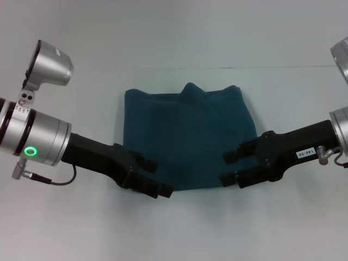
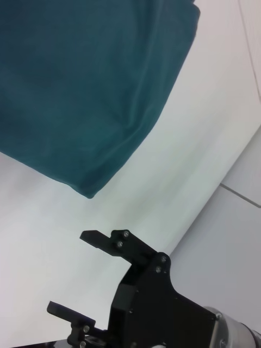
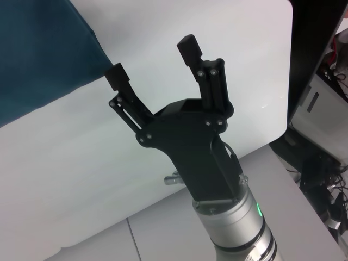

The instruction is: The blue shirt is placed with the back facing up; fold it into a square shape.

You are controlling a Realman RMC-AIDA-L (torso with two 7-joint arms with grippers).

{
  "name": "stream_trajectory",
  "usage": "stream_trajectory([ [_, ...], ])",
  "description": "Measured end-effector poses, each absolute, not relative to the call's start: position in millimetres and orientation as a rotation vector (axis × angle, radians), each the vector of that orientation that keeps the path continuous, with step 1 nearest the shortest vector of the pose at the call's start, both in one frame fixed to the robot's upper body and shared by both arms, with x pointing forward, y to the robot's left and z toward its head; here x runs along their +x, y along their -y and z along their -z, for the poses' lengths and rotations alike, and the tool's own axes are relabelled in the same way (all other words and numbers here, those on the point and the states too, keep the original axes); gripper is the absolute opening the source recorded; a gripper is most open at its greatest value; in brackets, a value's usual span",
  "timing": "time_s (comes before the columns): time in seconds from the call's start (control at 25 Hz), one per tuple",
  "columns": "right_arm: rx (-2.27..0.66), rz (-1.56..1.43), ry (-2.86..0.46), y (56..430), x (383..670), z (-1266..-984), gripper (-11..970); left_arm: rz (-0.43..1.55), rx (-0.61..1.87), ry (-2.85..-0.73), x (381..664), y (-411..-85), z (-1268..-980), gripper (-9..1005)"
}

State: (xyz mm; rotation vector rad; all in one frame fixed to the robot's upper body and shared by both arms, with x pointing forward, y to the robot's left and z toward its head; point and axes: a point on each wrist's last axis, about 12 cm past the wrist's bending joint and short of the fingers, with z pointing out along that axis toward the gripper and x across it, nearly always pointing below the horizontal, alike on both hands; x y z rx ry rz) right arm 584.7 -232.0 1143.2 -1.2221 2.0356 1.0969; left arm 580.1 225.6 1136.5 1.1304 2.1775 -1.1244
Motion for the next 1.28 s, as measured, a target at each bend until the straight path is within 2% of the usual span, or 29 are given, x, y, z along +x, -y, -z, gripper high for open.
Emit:
stream_trajectory([
  [1.28, -1.231, -1.108, -2.024, 230.9, 583.6, -1143.5, 714, 1.116, 1.141, -2.183, 578.9, -225.7, -1135.4, 950],
])
